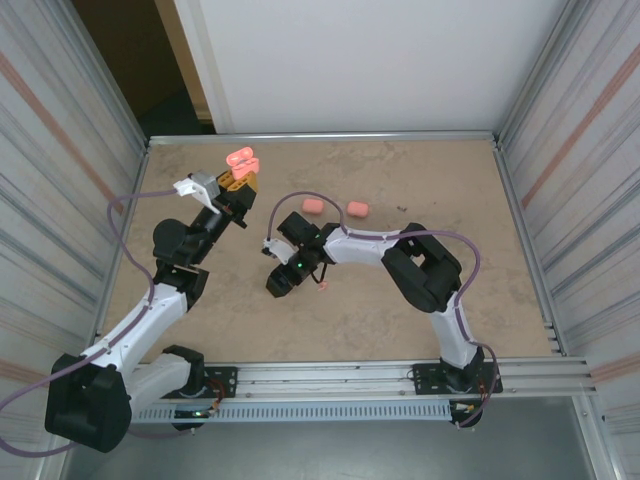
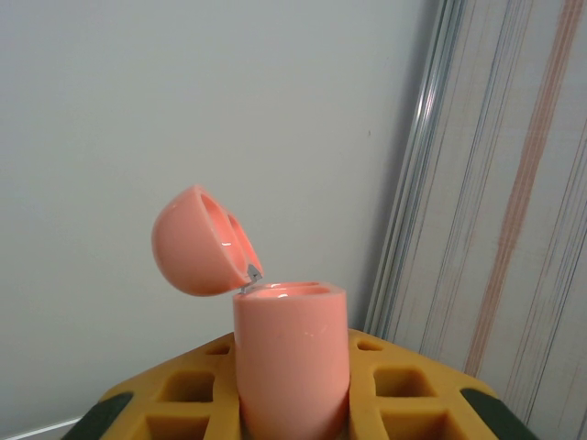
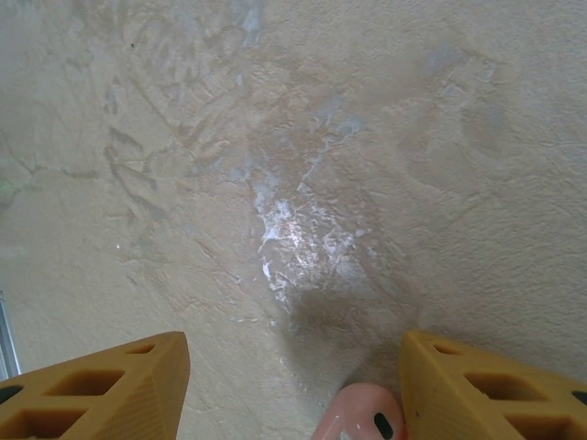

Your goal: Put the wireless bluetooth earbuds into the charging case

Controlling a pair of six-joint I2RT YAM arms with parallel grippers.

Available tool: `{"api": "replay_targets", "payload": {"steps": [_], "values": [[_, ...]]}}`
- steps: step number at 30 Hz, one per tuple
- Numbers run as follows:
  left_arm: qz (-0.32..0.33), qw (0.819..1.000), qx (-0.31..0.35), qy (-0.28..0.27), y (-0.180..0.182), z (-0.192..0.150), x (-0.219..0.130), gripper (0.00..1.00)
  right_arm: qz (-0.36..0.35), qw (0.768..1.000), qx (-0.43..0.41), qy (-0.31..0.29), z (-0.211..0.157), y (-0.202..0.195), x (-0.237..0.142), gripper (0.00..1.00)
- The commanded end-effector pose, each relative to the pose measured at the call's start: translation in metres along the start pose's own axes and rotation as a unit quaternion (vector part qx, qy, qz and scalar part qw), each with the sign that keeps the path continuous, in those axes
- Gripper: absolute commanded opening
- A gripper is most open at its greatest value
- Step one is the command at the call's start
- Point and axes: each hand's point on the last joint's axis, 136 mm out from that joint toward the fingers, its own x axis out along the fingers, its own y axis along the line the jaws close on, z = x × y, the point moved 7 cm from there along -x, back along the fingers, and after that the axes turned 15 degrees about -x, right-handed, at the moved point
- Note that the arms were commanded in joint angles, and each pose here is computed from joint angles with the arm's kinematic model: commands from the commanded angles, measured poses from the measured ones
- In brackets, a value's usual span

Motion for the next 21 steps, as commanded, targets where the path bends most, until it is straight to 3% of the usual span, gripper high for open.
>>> {"api": "replay_targets", "payload": {"steps": [1,21], "values": [[-0.003,1.0,0.003,-0.02,-0.003,0.009,-0.002,0.0,0.011,1.0,-0.004,0.019,-0.008,0.005,0.002,0.59],[-0.005,1.0,-0.004,-0.015,-0.002,0.008,0.001,0.0,-0.013,0.998,0.008,0.053,-0.035,0.007,-0.009,0.46]]}}
